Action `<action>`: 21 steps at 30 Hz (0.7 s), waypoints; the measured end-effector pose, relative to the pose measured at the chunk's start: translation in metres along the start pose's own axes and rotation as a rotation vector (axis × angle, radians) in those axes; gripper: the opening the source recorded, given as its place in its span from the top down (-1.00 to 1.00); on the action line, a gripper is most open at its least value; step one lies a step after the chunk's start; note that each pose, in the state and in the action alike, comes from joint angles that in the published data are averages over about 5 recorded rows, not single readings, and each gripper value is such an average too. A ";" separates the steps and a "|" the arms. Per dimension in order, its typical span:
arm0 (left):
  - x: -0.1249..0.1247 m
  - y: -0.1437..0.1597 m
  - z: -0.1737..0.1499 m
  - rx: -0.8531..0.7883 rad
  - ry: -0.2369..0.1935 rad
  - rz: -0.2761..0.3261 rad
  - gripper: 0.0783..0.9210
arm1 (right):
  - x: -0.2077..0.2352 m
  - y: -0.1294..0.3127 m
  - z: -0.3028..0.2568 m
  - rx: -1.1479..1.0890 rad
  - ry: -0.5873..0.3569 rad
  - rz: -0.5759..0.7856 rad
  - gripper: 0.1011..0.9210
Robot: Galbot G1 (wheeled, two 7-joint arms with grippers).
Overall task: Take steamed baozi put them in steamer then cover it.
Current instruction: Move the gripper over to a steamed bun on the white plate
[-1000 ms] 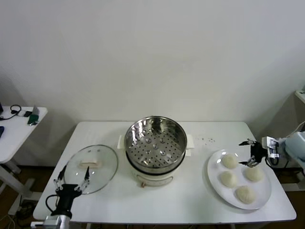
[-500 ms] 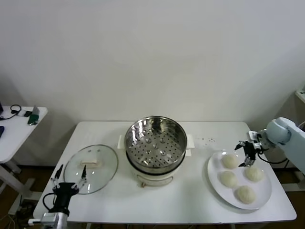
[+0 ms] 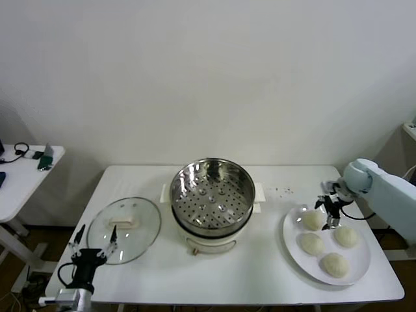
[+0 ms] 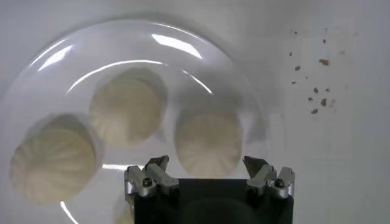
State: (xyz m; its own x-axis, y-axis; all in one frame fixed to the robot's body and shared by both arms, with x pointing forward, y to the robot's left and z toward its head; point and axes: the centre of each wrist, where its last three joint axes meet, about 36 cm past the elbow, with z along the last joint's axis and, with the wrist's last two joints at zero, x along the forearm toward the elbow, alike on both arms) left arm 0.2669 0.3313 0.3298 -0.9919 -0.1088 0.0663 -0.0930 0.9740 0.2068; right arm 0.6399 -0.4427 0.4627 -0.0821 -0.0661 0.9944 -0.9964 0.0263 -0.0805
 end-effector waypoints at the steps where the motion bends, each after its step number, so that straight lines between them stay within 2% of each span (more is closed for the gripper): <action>1: 0.000 0.000 0.000 0.000 0.000 0.000 -0.77 | -0.001 -0.001 -0.002 0.004 0.002 -0.003 -0.76; 7: 0.000 0.000 0.000 -0.001 0.000 -0.001 -0.77 | -0.009 -0.002 -0.008 0.022 0.020 -0.015 -0.75; 14: 0.002 0.001 0.001 -0.002 0.001 -0.002 -0.77 | -0.014 -0.004 -0.011 0.036 0.039 -0.017 -0.53; 21: 0.003 0.001 0.001 -0.002 0.000 -0.002 -0.77 | -0.015 -0.006 -0.014 0.045 0.040 -0.005 -0.47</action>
State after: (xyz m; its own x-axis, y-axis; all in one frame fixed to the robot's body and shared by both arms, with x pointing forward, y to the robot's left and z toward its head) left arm 0.2635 0.3324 0.3291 -0.9916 -0.1109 0.0663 -0.0948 0.9732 0.2093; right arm 0.6478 -0.4277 0.4496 -0.0770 -0.0257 0.9967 -0.9968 -0.0194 -0.0775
